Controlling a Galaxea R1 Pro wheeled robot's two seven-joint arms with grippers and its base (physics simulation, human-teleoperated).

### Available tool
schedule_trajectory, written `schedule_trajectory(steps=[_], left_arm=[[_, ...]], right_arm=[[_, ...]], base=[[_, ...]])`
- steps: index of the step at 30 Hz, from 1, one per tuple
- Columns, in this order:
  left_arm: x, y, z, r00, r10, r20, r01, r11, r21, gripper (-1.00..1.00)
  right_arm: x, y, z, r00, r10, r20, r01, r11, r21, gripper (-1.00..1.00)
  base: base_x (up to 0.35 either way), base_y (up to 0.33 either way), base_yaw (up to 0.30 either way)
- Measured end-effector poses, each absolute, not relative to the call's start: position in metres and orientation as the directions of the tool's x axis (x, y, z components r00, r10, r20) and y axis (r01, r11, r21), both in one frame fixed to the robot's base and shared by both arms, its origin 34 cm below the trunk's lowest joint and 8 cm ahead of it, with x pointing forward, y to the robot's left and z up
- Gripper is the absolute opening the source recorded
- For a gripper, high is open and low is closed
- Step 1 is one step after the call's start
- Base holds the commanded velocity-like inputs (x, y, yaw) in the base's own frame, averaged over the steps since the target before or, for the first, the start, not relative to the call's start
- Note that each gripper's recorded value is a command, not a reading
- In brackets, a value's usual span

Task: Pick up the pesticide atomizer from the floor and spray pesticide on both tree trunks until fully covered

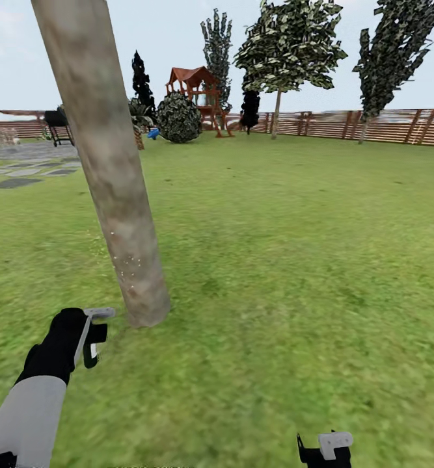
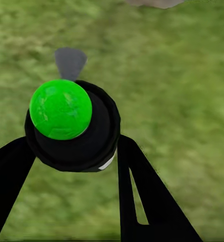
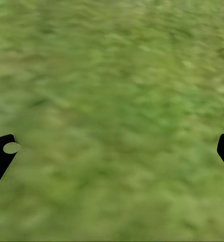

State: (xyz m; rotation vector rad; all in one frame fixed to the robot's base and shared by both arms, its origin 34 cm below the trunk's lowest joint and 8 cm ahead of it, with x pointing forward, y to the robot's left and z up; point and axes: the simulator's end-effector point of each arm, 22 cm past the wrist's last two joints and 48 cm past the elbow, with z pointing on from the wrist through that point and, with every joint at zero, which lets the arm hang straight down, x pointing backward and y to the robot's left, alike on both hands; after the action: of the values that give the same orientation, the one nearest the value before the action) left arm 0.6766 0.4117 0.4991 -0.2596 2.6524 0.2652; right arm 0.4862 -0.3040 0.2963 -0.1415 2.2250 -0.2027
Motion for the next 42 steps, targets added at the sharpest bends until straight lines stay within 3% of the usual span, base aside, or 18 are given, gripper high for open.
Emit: schedule_trajectory(steps=[5,9,14,19,34,42], left_arm=[[0.685,0.395,0.501,-0.875,-0.117,-0.470,-0.197,0.973,0.124,-1.00],[0.718,0.355,0.529,-0.865,0.008,-0.503,-0.071,0.988,0.139,-1.00],[0.730,0.406,0.559,-0.847,0.010,-0.531,-0.110,0.975,0.194,-1.00],[0.736,0.398,0.566,-0.836,0.003,-0.549,-0.090,0.986,0.142,-1.00],[0.758,0.397,0.598,-0.809,0.002,-0.587,-0.099,0.985,0.140,-1.00],[0.756,0.402,0.599,-0.810,-0.003,-0.587,-0.107,0.984,0.142,-1.00]], right_arm=[[0.486,-0.304,0.296,-0.613,-0.174,-0.771,-0.031,0.980,-0.196,1.00],[0.486,-0.304,0.296,-0.612,-0.175,-0.771,-0.033,0.980,-0.196,1.00],[0.486,-0.305,0.296,-0.613,-0.174,-0.771,-0.031,0.980,-0.197,1.00],[0.486,-0.306,0.296,-0.613,-0.174,-0.771,-0.030,0.980,-0.198,1.00],[0.486,-0.306,0.296,-0.613,-0.175,-0.771,-0.030,0.980,-0.198,1.00],[0.486,-0.306,0.297,-0.613,-0.175,-0.771,-0.030,0.980,-0.198,1.00]], base=[[0.000,0.000,0.031],[0.000,0.000,0.001],[0.000,0.000,0.000],[0.006,-0.020,0.000],[-0.025,-0.252,0.006],[0.038,-0.266,0.246]])
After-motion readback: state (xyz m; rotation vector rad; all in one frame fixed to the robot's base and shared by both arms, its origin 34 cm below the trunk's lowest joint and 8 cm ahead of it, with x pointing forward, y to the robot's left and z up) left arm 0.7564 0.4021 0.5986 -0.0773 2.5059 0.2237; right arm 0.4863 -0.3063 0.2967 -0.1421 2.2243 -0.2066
